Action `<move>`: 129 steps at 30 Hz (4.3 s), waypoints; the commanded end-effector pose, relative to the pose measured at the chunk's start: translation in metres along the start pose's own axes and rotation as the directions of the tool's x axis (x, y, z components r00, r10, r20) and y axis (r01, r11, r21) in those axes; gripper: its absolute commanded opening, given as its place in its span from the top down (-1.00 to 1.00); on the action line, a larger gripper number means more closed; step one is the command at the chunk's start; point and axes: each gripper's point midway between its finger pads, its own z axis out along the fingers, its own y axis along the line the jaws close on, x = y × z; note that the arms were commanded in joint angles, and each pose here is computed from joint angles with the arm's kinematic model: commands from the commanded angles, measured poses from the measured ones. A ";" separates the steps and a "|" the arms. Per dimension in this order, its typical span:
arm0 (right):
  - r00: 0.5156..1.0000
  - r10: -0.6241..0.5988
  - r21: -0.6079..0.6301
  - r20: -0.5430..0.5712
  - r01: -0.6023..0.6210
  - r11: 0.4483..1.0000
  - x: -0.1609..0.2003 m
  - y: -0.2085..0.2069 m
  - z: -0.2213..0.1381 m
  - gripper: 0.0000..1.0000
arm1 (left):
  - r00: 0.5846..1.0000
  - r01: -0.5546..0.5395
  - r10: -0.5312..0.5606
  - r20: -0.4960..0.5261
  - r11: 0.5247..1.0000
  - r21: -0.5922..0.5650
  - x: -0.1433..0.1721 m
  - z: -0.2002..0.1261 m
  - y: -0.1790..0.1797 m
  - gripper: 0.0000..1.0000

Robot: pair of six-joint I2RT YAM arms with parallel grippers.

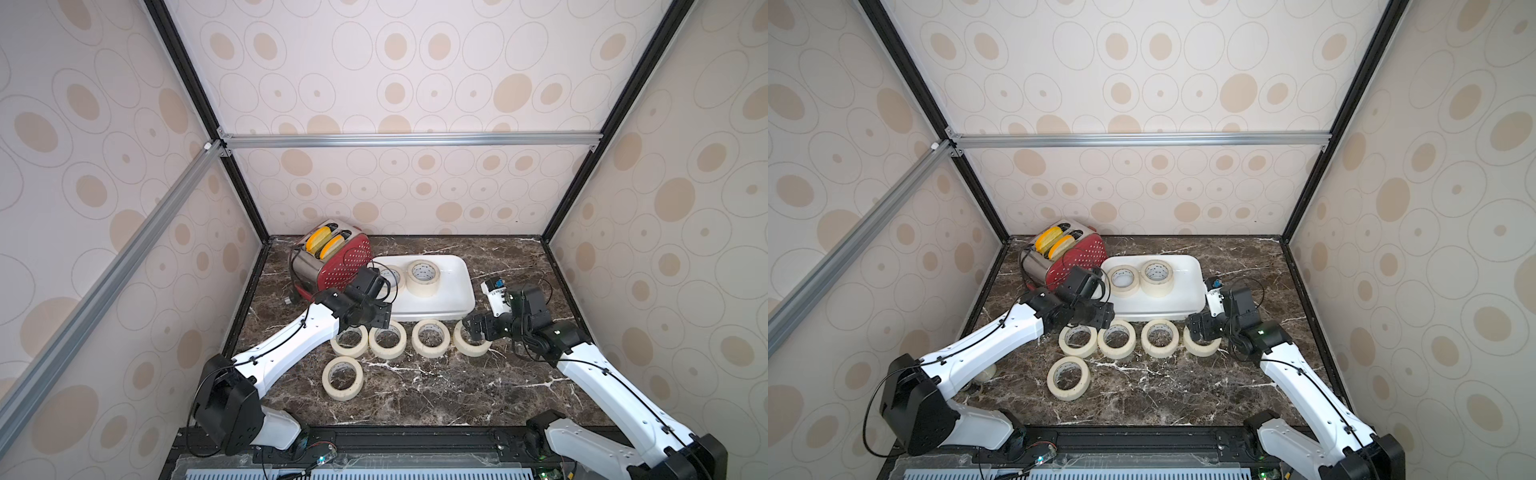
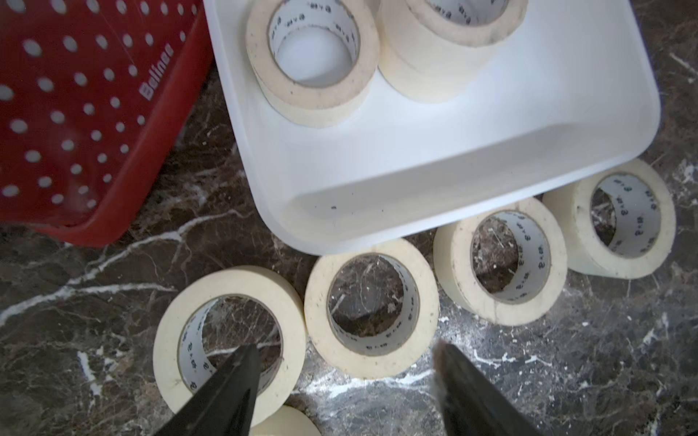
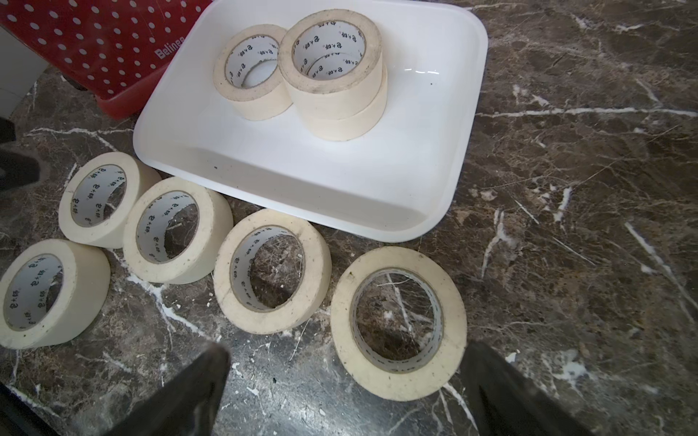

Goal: Take out the art tape in the storage box
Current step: Pick up the art tape from the storage box, then place the art tape at the center of the board.

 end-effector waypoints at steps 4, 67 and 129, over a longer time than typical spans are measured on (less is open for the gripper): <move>1.000 -0.003 0.027 -0.003 0.003 1.000 0.003 -0.006 -0.008 -1.00 | 0.991 -0.130 0.131 0.017 0.990 -0.054 -0.042 0.011 -0.005 -0.53; 1.000 0.016 0.042 0.001 -0.016 0.999 0.013 -0.010 -0.014 -1.00 | 0.952 -0.251 0.246 -0.182 0.968 -0.007 -0.098 0.175 -0.015 0.60; 0.998 0.055 -0.033 -0.024 -0.055 0.998 -0.001 -0.002 0.021 -1.00 | 0.979 0.008 0.063 -0.195 0.939 0.345 0.085 -0.024 -0.053 0.68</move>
